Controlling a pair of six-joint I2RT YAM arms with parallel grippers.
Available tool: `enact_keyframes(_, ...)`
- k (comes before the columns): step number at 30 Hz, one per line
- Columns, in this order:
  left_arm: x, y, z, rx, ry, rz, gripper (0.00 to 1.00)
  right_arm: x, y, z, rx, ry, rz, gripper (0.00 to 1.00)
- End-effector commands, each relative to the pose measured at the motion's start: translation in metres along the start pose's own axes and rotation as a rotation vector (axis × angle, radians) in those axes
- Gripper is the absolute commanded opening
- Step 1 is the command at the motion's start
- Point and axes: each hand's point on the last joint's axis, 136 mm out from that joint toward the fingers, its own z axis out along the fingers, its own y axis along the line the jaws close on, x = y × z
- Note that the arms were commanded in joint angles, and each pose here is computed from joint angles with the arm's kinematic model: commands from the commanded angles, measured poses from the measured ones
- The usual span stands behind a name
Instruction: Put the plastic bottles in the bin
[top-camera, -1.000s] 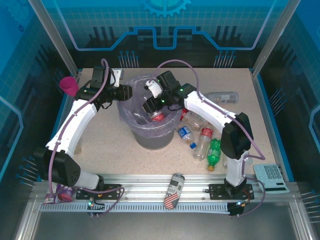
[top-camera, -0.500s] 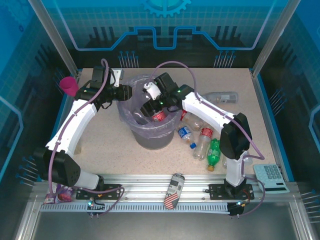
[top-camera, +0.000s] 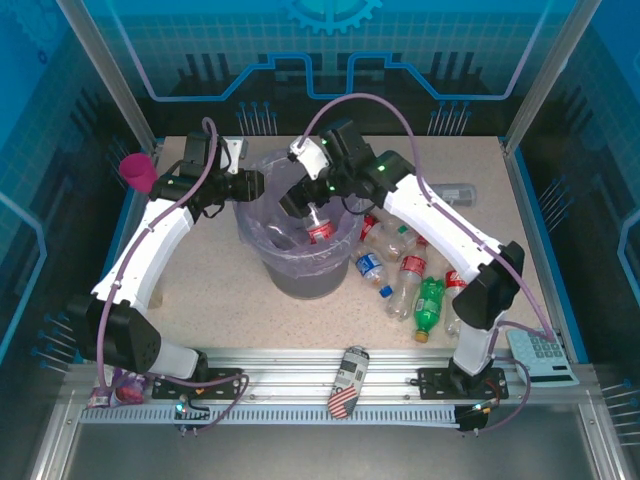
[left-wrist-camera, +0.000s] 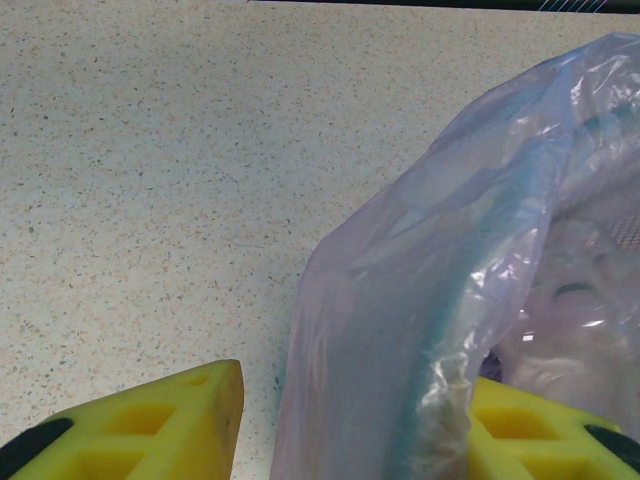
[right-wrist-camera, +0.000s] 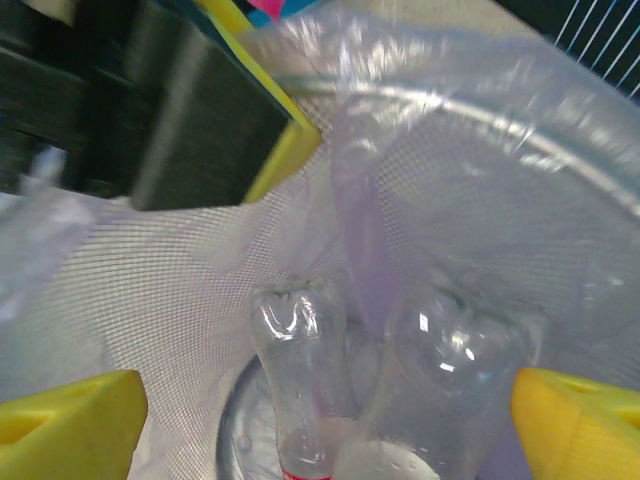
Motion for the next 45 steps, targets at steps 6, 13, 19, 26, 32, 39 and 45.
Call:
enact_keyframes(6,0.043,0.019,0.024,-0.068,0.154,0.004,0.48,-0.026,-0.029,-0.097,0.217,-0.108,-0.019,0.94)
enact_keyframes(13,0.043,0.020,0.023,-0.071,0.153,0.005,0.48,0.051,-0.135,-0.165,0.611,0.025,0.241,0.93)
enact_keyframes(19,0.043,0.020,0.024,-0.071,0.156,0.004,0.48,0.173,-0.180,-0.203,0.805,0.203,0.565,0.91)
enact_keyframes(26,0.044,0.020,0.026,-0.067,0.161,0.002,0.48,0.317,-0.192,-0.187,0.874,0.357,0.855,0.83)
enact_keyframes(32,0.045,0.018,0.027,-0.059,0.165,-0.001,0.48,0.370,-0.170,-0.155,0.787,0.455,0.951,0.82)
enact_keyframes(39,0.044,0.018,0.024,-0.059,0.158,0.000,0.48,0.389,-0.178,-0.148,0.787,0.491,0.974,0.77)
enact_keyframes(45,0.045,0.018,0.026,-0.062,0.162,0.002,0.48,0.401,-0.182,-0.138,0.773,0.525,0.992,0.75)
